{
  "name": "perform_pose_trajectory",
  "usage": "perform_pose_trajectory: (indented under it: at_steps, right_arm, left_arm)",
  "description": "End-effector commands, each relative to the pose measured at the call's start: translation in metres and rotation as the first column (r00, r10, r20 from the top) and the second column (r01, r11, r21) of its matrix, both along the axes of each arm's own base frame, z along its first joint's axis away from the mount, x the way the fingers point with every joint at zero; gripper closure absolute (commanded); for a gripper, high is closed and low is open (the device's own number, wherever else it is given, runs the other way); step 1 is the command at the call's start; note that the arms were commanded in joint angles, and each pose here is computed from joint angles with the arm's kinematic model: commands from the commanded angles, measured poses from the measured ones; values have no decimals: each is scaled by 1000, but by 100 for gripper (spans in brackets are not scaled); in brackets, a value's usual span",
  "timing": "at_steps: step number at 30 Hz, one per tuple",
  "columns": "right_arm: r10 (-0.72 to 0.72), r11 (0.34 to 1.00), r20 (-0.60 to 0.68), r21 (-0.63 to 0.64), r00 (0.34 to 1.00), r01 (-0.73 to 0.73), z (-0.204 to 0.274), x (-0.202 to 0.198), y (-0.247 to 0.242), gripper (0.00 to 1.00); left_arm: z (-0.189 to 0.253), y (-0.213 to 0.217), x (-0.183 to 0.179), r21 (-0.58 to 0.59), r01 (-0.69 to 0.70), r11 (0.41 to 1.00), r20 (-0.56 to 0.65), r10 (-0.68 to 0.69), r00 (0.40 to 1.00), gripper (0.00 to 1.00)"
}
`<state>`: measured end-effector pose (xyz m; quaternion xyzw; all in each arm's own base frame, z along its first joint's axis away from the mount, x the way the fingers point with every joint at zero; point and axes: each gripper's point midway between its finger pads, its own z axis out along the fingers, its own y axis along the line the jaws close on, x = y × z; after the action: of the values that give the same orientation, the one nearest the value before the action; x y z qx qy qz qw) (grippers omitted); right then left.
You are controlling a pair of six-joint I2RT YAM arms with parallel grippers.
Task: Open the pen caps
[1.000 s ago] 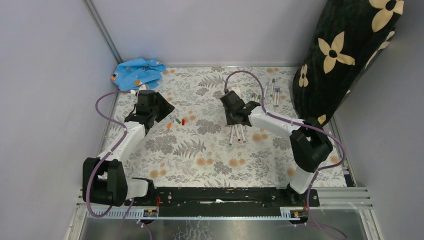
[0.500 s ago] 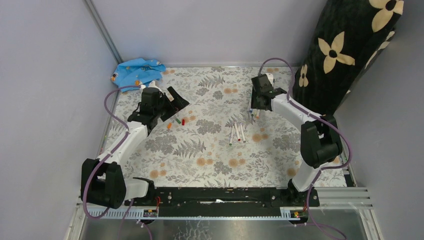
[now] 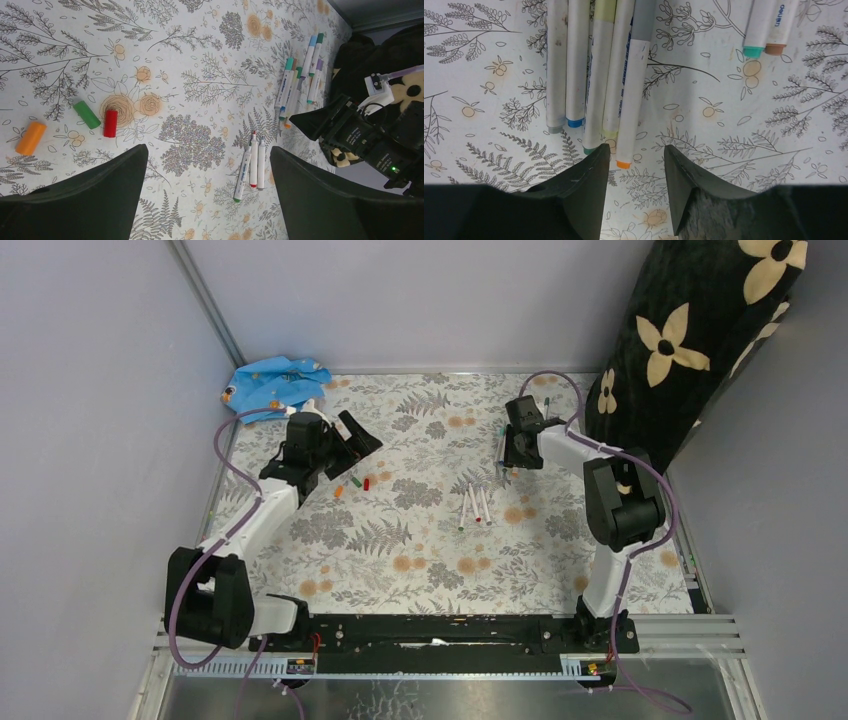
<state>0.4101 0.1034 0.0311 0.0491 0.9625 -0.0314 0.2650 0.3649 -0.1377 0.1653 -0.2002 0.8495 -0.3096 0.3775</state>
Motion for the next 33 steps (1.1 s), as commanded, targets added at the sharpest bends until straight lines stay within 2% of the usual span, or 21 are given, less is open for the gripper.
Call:
perform_pose_trajectory:
  at_steps: [1,33]
  right_arm:
    - [8,999,52,40,999,-11,12,24,6,50]
    - [-12,998,-7,58,1000,13,-17,10,-13,57]
  left_arm:
    - [25,-9,14,-22,26,999,87,-24,996,1]
    - [27,-19,14,-25,32,999,90,-29,996,2]
